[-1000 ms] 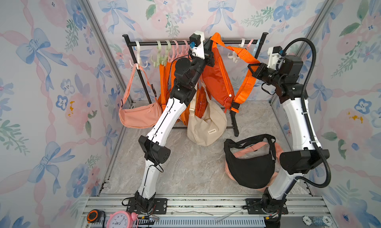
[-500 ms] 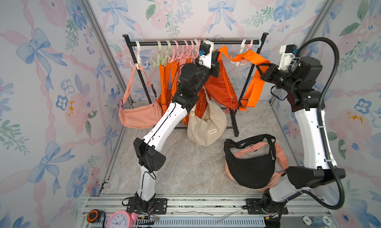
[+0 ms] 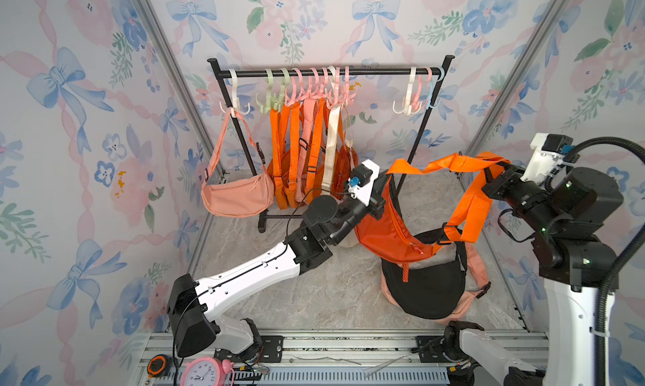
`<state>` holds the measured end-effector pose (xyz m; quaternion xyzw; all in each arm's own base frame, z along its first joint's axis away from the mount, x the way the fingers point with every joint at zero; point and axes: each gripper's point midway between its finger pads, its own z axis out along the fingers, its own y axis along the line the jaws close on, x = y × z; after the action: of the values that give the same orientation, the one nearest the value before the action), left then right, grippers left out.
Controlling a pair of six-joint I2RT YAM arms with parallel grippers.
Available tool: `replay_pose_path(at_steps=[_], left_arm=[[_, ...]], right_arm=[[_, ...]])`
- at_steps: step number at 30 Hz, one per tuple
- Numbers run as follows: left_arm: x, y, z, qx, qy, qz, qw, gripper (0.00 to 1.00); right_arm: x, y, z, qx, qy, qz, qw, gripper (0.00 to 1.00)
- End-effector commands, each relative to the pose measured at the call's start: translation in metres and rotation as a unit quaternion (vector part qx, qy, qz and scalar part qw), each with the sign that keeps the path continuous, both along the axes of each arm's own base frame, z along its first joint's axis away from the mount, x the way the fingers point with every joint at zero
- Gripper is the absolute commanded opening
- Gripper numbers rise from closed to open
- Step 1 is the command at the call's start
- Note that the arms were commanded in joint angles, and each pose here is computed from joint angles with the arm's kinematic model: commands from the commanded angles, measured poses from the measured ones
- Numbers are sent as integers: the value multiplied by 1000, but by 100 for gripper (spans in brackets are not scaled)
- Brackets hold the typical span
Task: Take the bag off the hook
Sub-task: Place the bag inside the bag.
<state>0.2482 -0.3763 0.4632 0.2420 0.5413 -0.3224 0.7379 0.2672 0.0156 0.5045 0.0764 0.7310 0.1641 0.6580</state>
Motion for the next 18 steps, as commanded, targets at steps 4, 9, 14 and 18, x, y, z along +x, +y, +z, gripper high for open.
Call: replay_pose_path(at_steps=[4,9,14,18], left_arm=[[-67,-18,-45,-40,68,-54,995,0],[-60,-57,-144,19,201,-62,978,0],[-26,-82,-228,67,269,-32,960,0],[6,-83,-277,90,308,-5,947,0]], right_arm=[[-52,-40,-44,-43,47,-121,991,0],[-27,-70,-104,-58,106,-192,974,0],[36,-88,-168,-4,150,-205,967,0],[84,-86,-204,26,168,-180,969,1]])
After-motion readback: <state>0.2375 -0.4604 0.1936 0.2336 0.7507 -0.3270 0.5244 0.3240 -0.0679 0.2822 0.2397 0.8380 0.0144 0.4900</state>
